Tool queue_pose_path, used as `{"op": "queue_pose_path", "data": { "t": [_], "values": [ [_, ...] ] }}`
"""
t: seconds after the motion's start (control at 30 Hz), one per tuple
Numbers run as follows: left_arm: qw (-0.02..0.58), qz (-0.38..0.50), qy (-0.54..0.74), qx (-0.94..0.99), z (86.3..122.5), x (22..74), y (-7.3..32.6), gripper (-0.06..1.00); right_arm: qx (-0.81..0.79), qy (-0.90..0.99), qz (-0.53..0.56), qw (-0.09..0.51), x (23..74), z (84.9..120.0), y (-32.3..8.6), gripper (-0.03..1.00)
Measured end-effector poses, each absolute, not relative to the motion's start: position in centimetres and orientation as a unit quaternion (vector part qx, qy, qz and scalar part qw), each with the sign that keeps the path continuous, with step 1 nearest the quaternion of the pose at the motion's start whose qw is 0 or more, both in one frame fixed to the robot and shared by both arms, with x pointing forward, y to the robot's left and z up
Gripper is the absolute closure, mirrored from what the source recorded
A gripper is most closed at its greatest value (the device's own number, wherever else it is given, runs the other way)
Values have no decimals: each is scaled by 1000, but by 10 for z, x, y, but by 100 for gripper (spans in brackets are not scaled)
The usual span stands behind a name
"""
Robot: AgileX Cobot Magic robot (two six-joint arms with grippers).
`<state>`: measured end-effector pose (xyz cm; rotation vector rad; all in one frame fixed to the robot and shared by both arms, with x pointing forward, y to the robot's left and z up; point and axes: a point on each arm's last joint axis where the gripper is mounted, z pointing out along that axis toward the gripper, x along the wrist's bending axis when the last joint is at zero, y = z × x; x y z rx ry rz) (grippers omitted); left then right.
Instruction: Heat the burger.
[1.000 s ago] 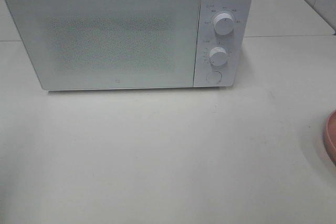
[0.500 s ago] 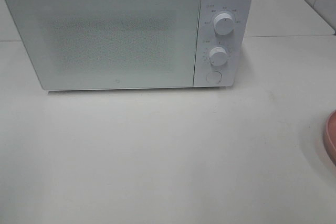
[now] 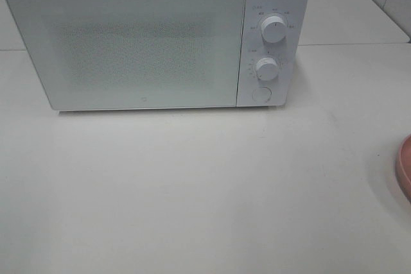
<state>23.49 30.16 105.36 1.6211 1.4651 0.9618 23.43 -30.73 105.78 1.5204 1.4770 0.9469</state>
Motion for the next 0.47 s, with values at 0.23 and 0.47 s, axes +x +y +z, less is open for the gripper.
{"op": "queue_pose_path", "data": {
  "t": [0.23, 0.47],
  "values": [
    [371, 378, 568, 630, 1054, 233, 302, 1, 601, 583, 374, 399, 234, 1058, -307, 21],
    [371, 378, 568, 630, 1054, 233, 302, 1, 601, 583, 374, 399, 234, 1058, -307, 21]
  ]
}}
